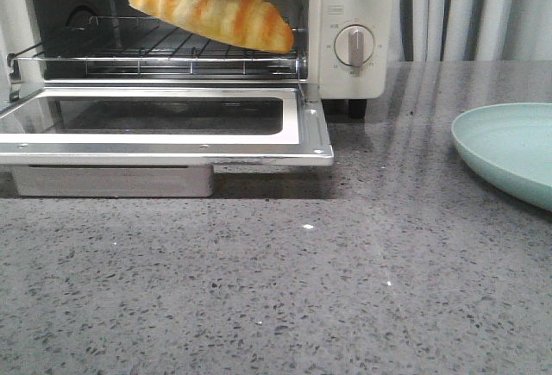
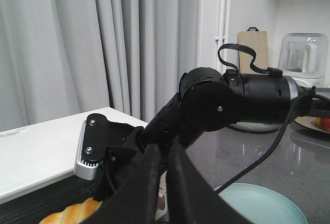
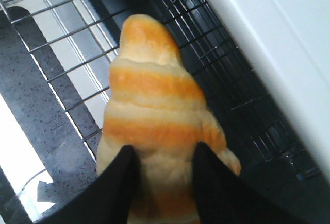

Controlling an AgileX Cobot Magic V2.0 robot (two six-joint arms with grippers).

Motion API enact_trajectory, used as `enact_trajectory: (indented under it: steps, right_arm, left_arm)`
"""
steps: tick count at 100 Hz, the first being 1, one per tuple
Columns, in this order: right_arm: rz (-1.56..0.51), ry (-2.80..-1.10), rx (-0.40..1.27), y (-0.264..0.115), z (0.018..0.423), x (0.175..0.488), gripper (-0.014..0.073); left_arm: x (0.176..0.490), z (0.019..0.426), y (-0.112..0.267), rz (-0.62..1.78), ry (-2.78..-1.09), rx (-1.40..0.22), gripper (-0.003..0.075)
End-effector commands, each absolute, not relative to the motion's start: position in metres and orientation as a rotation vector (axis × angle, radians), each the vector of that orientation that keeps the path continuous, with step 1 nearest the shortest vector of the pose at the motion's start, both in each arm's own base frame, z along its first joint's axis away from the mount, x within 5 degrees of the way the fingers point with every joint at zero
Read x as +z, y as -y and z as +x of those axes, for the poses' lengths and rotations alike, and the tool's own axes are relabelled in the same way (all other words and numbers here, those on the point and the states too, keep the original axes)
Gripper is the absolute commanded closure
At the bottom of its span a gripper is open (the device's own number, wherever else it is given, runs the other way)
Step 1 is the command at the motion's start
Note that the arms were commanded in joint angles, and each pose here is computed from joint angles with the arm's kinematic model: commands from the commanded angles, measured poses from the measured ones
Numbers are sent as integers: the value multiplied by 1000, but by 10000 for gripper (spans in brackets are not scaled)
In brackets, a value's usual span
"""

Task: Put bread in oven
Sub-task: 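Lower the held bread roll onto the oven wire rack, then open the right gripper and withdraw it out of the oven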

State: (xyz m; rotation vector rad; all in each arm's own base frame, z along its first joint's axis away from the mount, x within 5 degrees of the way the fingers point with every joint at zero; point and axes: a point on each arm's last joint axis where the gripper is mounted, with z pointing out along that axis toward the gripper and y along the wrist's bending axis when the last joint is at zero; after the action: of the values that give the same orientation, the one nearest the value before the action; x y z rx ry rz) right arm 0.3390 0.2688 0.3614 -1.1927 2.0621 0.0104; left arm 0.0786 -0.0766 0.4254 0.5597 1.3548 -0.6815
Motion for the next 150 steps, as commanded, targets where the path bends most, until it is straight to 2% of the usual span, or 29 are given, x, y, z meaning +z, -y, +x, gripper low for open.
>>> enact_trajectory:
  steps: [1,20,44,73,91,129,134,150]
  right_arm:
    - [-1119,-1930,24,-263,331,400,368]
    - [-1118,-1930,30,-263,331,400,358]
    - [-1101,-1936,46,-263,331,402,230]
    - [-1093,-1922,61,-264,330,404,224]
    - [-1085,-1928,80,-265,329,404,154]
    - [-1100,-1919,101,-267,315,414,164]
    - [-1097,-1912,104,-265,311,419,193]
    - [-1089,-1879,129,-260,296,437,367]
  left_arm:
    - [438,79,74,508,-1308,-690,740]
    - [438,79,74,508,-1308,-690,740]
    - [438,79,74,508,-1308,-690,740]
    - [438,79,74,508,-1308,-690,740]
    - [438,79,74,508,-1308,-690,740]
    - [438,79,74,508,-1308,-690,740]
    - [438,79,74,508,-1308,-690,740]
    - [438,79,74,508,-1308,-690,740]
